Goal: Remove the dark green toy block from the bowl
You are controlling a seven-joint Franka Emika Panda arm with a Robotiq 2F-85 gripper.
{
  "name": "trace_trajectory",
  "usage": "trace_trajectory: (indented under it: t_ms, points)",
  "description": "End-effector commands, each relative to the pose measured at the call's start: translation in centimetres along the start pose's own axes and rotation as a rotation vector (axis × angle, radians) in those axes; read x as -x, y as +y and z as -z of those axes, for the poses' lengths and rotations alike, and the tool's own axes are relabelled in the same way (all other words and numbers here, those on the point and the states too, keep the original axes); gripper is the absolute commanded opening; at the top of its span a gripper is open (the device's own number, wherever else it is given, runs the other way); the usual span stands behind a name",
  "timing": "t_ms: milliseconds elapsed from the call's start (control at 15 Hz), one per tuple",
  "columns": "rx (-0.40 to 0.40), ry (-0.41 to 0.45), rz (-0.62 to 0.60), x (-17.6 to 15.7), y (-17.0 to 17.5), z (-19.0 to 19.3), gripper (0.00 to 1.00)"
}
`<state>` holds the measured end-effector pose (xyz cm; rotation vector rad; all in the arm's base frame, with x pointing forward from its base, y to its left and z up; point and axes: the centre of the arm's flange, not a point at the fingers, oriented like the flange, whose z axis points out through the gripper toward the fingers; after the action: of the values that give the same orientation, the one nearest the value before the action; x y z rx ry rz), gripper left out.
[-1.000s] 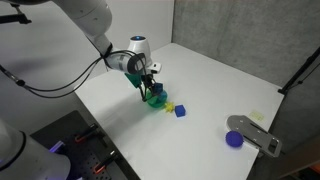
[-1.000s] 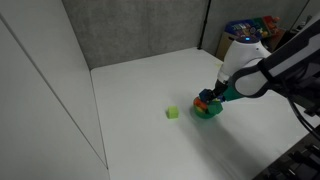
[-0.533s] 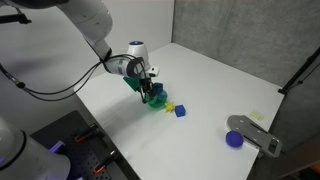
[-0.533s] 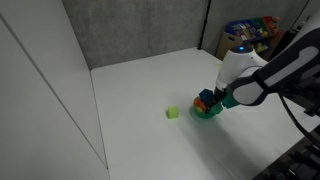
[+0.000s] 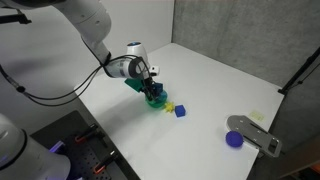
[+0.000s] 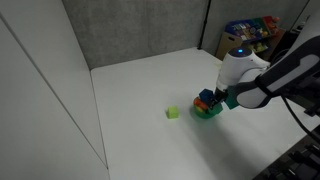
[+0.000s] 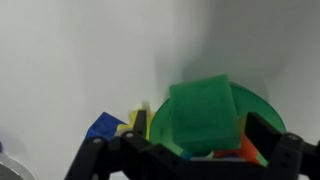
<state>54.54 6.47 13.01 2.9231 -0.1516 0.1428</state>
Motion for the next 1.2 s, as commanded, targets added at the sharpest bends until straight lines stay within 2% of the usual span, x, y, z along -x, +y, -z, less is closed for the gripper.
trace_trajectory:
  t_ms: [0, 200, 267, 333, 533, 667, 1133]
  points:
    - [0.015, 0.048, -0.007, -0.6, -0.2, -0.9, 1.00]
    - [-0.023, 0.059, -0.031, -0.9, -0.1, -1.2, 1.00]
    - [-0.031, 0.059, -0.039, -1.0, -0.1, -1.2, 0.75]
    - [-0.035, 0.061, -0.050, -1.1, 0.0, -1.2, 0.74]
    - [-0.046, 0.061, -0.078, -1.4, 0.2, 0.0, 0.49]
    - [-0.064, 0.056, -0.093, -1.7, 0.3, 0.9, 0.37]
    - [-0.167, 0.026, -0.132, -2.3, -0.3, 4.5, 0.31]
